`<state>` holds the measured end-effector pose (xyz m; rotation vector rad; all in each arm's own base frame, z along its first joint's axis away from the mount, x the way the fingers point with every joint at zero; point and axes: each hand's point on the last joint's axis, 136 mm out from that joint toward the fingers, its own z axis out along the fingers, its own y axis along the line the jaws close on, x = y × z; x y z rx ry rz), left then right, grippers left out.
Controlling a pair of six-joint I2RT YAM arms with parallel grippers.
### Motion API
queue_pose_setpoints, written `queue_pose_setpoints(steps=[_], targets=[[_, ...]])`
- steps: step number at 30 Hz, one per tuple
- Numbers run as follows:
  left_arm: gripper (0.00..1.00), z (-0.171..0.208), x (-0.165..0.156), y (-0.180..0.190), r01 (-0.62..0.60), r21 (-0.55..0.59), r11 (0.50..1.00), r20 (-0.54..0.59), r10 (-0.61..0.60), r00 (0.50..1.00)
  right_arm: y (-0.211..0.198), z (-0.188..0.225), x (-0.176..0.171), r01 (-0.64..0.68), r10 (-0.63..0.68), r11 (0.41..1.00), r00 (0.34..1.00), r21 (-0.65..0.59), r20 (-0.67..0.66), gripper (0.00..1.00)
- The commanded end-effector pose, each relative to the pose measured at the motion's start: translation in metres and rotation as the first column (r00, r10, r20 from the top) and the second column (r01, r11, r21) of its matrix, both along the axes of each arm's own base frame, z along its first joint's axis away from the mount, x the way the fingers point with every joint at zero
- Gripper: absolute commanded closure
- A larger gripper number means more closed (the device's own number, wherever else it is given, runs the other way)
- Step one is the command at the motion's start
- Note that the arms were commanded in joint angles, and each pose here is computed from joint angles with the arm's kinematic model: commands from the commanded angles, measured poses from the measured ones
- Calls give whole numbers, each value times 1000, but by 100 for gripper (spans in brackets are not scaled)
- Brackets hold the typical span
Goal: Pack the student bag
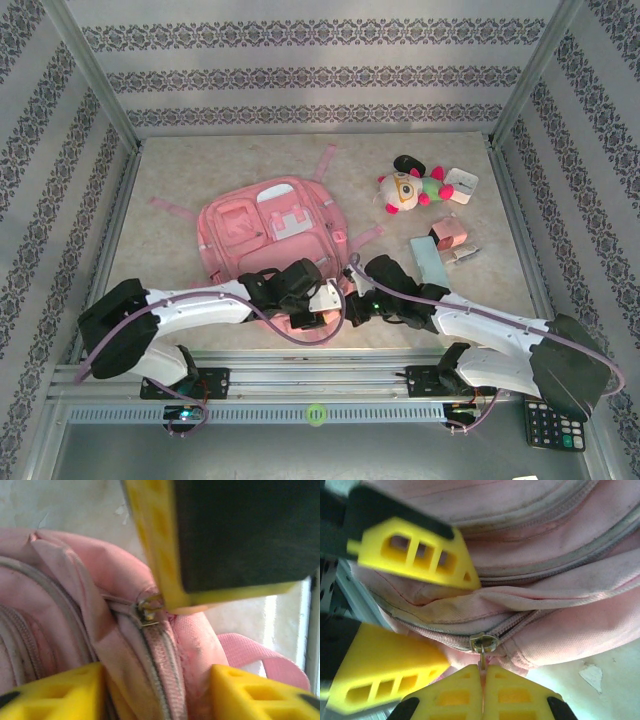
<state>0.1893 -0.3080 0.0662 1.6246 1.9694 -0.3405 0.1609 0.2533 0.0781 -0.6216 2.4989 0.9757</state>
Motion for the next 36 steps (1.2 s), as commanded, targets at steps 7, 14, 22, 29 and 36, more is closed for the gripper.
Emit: queue_pose_setpoints(steps=[7,14,22,29,36], targets=[[96,25,-6,-16,-15,-239,971,-5,15,1000,-2,-5,6,29,-28,999,1000,26,-9,100],[98,39,-12,-19,-37,-389,921,-42,22,999,0,-9,7,39,-38,999,999,34,-19,94],[98,57,-2,-24,-60,-474,878,-49,41,998,2,-10,6,67,-67,996,998,57,0,84],[98,68,-1,-31,-63,-526,848,-64,34,997,2,-13,9,93,-94,995,995,43,19,78],[100,67,-1,-25,-60,-513,856,-62,32,998,-8,-19,7,98,-98,995,995,-27,28,100]])
